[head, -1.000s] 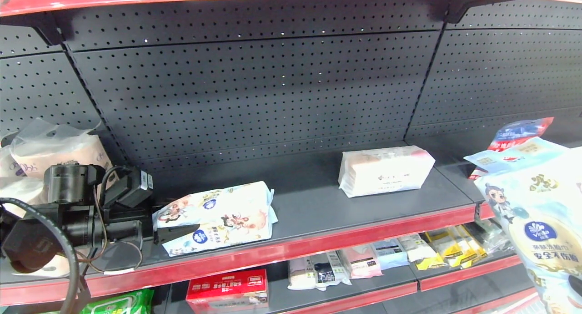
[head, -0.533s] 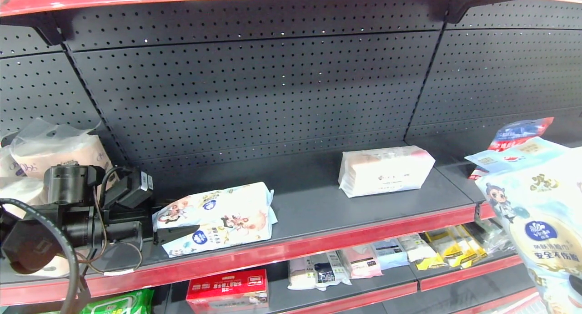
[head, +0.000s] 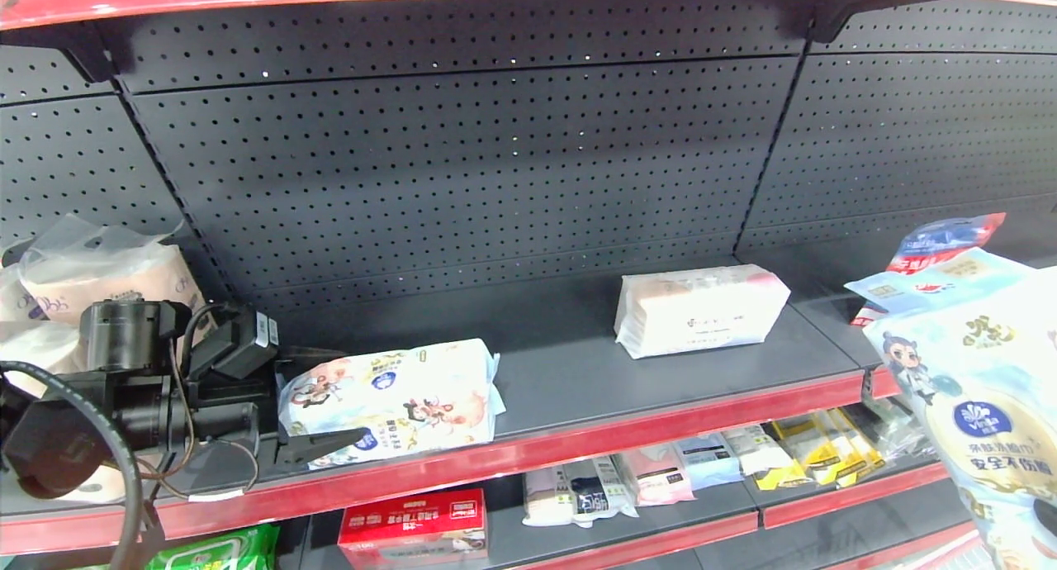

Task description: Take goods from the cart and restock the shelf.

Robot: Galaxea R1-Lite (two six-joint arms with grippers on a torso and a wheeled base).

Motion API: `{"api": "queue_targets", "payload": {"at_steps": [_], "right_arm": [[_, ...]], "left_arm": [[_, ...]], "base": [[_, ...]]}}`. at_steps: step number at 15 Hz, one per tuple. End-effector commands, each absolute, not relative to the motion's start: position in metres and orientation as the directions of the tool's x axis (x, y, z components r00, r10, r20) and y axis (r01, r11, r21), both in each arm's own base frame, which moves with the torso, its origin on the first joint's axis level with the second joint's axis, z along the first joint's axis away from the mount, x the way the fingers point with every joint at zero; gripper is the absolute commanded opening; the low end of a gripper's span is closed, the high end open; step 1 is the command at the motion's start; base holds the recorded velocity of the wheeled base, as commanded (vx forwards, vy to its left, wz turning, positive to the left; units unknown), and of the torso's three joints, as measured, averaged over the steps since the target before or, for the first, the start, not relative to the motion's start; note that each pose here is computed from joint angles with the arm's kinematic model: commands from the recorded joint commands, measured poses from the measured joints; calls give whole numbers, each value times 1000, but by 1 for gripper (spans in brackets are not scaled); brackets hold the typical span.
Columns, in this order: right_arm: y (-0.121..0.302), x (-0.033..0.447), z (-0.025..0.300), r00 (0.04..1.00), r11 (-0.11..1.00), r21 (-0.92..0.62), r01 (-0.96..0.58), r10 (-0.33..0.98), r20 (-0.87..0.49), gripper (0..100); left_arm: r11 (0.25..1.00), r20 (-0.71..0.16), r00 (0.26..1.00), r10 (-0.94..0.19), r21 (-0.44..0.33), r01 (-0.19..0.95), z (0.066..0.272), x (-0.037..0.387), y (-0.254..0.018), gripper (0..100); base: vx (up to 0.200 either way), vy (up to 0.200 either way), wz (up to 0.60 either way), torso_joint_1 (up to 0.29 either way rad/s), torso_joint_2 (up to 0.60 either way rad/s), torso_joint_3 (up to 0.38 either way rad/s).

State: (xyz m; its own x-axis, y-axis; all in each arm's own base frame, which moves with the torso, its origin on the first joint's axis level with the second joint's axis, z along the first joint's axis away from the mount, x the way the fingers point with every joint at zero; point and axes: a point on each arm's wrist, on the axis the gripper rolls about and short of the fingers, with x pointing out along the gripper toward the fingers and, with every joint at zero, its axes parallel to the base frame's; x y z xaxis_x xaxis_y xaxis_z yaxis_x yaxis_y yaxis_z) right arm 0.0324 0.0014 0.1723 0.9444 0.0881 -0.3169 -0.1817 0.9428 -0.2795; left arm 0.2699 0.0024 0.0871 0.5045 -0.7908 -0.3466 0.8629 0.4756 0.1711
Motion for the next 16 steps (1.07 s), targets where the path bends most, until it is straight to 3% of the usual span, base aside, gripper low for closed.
{"api": "queue_targets", "payload": {"at_steps": [1,9,16], "right_arm": [[1,33,172,944,943,-279,-183,89,-318,0],[1,33,167,939,943,-275,-187,89,-334,0],[1,34,166,936,942,-273,-194,94,-341,0]], "left_arm": [[483,-332,518,-788,188,855,95,273,3,100],[503,-303,541,-784,200,841,120,259,2,100],[529,-245,587,-771,265,806,152,253,5,100]], "base": [[0,0,0,0,0,0],[0,0,0,0,0,0],[0,0,0,0,0,0]]}}
